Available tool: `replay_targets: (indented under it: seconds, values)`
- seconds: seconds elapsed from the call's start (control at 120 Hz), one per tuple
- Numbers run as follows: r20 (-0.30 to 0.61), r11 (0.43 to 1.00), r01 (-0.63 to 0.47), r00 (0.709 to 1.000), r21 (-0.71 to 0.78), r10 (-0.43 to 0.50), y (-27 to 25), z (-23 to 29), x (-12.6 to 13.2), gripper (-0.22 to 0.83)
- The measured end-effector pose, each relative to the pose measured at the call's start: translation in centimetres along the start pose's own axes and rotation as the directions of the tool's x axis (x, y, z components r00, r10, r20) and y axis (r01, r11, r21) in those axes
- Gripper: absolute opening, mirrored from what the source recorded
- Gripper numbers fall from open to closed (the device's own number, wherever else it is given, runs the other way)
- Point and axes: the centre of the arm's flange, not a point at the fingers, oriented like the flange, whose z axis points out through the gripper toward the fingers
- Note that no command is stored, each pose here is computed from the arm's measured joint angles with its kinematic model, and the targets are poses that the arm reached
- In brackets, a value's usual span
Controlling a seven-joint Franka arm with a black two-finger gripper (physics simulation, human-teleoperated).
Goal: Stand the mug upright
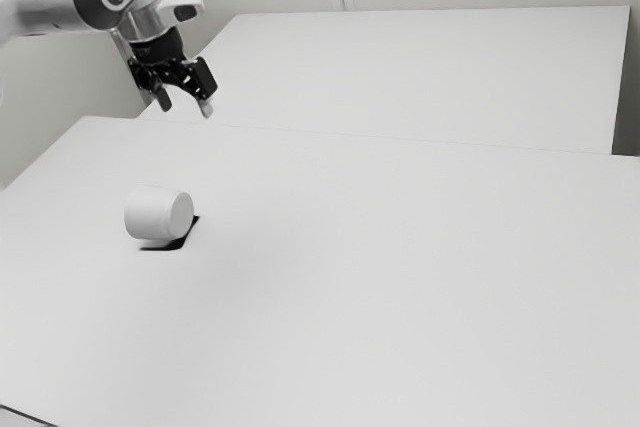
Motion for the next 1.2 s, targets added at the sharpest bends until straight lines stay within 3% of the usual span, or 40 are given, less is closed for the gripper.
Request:
replay_targets:
  seconds: [0.225, 0.333, 0.542, 0.842, 1.2]
  values:
    - [0.021, 0.998, -0.033, 0.999, -0.052, 0.034, -0.6, 2.1, 1.1, 0.61]
    - [0.040, 0.978, 0.051, 0.998, -0.202, -0.044, -6.2, 4.5, 1.0, 0.61]
    - [0.057, 0.881, 0.155, 0.988, -0.446, -0.145, -15.8, 9.2, -0.1, 0.60]
    - [0.040, 0.768, 0.176, 0.981, -0.615, -0.192, -28.3, 14.6, -2.3, 0.59]
    - [0.078, 0.684, 0.163, 0.985, -0.711, -0.154, -30.2, 21.6, -5.6, 0.59]
